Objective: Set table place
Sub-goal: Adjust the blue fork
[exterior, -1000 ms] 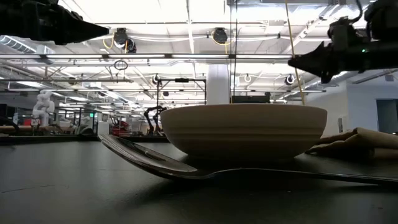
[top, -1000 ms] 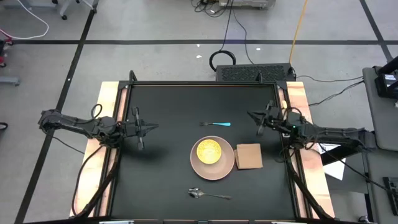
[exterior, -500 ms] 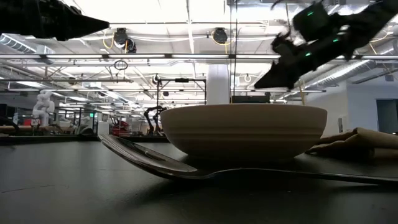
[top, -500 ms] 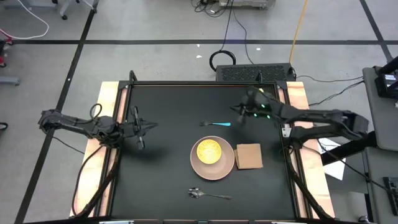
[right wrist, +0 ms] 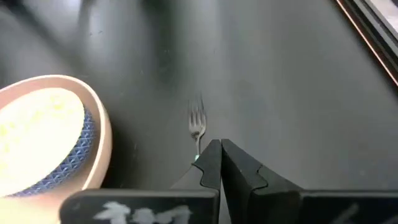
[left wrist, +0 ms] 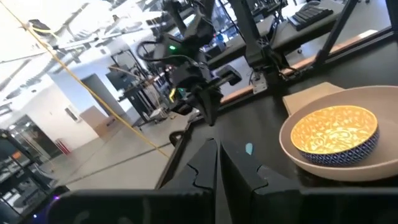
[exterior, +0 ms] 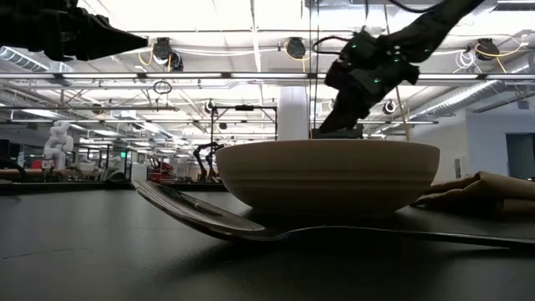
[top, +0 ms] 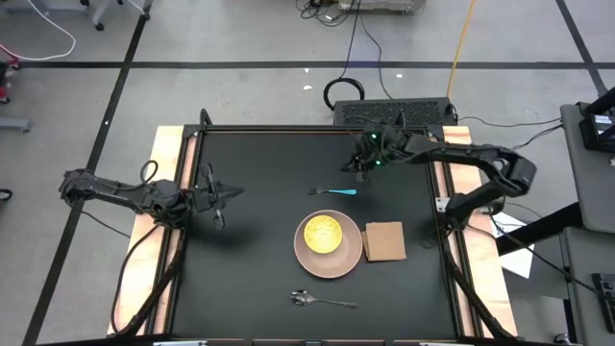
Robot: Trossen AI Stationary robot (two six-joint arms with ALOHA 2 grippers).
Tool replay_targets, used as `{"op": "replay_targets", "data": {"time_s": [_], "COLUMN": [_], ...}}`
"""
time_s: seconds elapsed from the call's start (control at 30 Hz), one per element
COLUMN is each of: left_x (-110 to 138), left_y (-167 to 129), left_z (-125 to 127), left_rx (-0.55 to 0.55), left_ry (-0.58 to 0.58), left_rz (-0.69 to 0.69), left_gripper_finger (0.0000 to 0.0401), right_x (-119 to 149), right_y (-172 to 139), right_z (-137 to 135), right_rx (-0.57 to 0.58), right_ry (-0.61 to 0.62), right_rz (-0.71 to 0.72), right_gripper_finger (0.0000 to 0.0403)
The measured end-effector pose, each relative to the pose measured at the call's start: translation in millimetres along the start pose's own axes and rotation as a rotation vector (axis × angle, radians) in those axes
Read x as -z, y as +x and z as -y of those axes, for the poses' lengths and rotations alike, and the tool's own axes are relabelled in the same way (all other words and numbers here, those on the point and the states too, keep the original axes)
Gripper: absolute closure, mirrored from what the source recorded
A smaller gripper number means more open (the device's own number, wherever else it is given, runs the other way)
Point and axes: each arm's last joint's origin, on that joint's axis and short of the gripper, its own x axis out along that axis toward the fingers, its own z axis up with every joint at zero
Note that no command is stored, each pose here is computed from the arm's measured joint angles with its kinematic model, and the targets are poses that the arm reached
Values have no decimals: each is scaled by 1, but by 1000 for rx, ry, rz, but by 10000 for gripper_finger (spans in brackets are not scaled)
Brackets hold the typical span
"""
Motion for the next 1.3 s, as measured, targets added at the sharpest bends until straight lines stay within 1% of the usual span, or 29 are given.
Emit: {"op": "replay_targets", "data": {"time_s": [0.13,0.3,0.37,0.5,0.7,0.87,1.03,1.2,1.3], "left_x": [3,3,2,2,2,2,2,2,2], "left_y": [0,0,0,0,0,0,0,0,0], "left_z": [2,1,1,2,2,2,2,2,2], "left_rx": [14,14,15,18,18,18,18,18,19], "left_ry": [-15,-35,-36,-38,-37,-35,-30,-30,-31], "left_rz": [-25,-25,-22,-21,-22,-21,-20,-20,-20], "left_gripper_finger": [375,375,375,375,375,375,375,375,375], "right_x": [-14,-24,-28,-26,-17,-18,-20,-17,-18], "right_y": [13,37,46,59,66,69,77,86,86], "right_z": [9,18,18,16,8,-1,-10,-11,-8], "right_rx": [-20,-51,-67,-98,-138,-157,-109,-112,-100], "right_ry": [6,27,18,16,27,-6,-80,-79,-55], "right_rz": [-17,-92,-127,-190,-290,-304,-306,-303,-299], "right_gripper_finger": [403,403,403,403,403,403,403,403,403]}}
